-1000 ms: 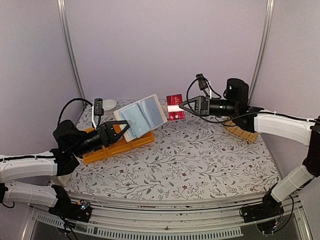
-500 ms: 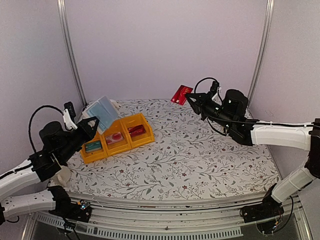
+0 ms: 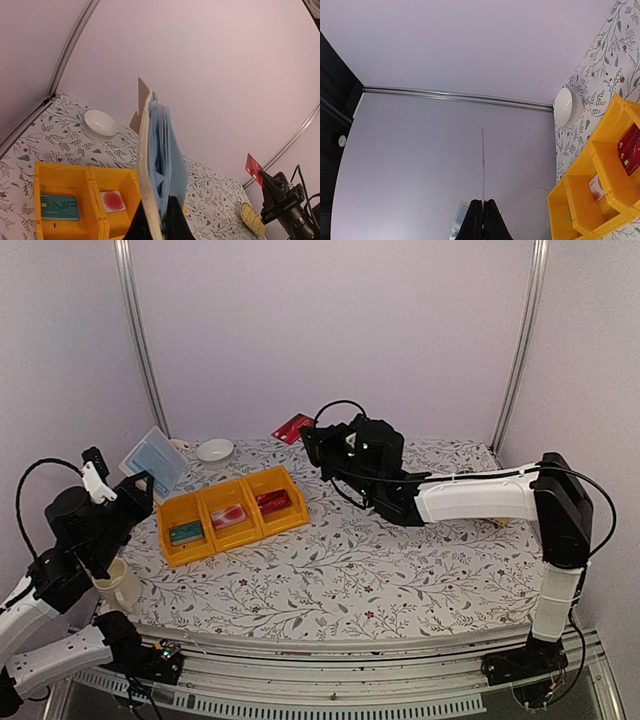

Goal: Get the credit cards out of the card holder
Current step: Place the credit card in the card box.

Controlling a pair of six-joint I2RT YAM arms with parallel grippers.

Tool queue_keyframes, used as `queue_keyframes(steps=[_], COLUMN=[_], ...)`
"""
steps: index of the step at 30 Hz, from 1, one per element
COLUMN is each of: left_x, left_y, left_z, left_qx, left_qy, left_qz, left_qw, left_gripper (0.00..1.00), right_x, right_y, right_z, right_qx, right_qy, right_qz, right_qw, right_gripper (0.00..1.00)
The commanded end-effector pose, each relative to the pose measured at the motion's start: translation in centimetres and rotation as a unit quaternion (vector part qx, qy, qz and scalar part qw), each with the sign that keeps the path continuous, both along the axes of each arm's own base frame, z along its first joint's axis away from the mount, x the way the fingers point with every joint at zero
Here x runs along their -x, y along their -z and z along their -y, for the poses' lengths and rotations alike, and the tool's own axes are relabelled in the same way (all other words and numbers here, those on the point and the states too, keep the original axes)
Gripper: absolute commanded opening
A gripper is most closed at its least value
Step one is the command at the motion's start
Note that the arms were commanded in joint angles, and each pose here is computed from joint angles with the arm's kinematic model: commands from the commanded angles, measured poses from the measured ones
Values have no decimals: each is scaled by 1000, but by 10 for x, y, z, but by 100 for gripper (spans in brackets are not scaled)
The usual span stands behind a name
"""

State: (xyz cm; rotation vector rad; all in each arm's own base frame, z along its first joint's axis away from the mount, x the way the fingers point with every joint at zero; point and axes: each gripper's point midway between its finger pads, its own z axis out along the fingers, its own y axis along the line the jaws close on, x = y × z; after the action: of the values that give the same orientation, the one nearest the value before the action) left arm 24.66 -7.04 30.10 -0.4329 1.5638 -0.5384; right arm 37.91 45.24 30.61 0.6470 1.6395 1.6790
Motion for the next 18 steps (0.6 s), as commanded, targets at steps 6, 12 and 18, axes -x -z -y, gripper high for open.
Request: queue_keyframes(steps=[6,12,18], left_x=[13,11,11], left_y=[9,13,12], left_z=[-23,-26,-22], left_qx=[-23,-42,-45], left_qy=[-33,-45,-31], left_qz=[3,-2,6], left_qw=[999,998,998], left_gripper=[0,0,0], right_x=[-11,-20,-42], right_y=[43,90,136], right_z=[-49,-83,-105], right_qx=[-30,-43,-20], right_qy=[52,49,81], right_qz=[-57,-109,-139], right_qw=[997,992,987], right_gripper=[2,1,1])
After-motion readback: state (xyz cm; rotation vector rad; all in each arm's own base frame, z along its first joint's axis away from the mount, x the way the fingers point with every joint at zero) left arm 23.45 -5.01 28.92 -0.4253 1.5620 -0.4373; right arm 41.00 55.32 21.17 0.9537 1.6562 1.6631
